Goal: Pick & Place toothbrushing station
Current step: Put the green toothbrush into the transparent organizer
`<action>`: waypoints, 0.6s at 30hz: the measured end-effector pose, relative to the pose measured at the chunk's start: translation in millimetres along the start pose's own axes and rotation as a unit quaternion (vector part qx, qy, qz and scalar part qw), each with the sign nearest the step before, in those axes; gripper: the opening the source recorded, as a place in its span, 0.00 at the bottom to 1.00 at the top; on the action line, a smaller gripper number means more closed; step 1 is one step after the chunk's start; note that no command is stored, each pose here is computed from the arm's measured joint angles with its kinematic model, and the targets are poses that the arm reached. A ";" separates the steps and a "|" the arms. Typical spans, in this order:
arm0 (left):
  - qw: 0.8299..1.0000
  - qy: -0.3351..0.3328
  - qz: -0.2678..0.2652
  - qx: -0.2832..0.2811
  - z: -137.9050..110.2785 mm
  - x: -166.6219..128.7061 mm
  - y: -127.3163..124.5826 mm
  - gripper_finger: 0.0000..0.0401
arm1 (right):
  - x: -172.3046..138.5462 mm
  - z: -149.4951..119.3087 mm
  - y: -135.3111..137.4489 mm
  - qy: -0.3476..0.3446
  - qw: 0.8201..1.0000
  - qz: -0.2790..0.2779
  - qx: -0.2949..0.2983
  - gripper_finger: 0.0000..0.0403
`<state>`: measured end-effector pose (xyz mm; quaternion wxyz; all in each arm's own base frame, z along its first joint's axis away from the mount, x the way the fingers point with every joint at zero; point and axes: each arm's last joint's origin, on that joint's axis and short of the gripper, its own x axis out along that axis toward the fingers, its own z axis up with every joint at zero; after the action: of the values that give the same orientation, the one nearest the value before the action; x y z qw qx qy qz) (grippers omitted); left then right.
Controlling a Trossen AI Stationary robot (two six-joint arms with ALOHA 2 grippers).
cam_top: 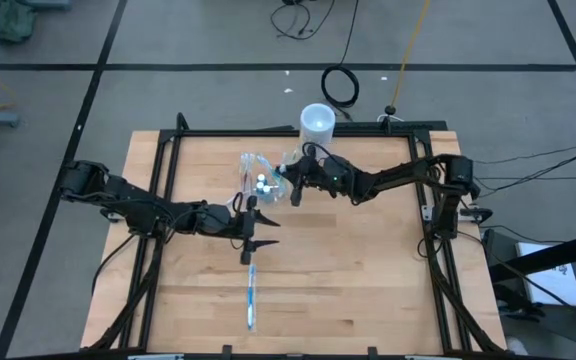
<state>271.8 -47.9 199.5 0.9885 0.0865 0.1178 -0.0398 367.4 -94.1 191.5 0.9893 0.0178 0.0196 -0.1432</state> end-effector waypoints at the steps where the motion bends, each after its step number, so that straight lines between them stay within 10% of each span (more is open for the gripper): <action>1: 1.000 0.000 0.001 0.000 -0.1 0.1 0.7 0.53 | 0.2 -1.4 -0.6 0.010 1.000 -0.008 0.002 0.03; 18: 1.000 0.003 0.017 -0.002 -1.4 0.9 9.9 0.53 | -0.1 -10.6 -14.0 0.063 0.997 -0.040 0.036 0.08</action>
<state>273.4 -38.0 199.6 0.9889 0.0864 0.1190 -0.0221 362.9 -107.1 180.5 0.9782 0.0615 0.0779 -0.1823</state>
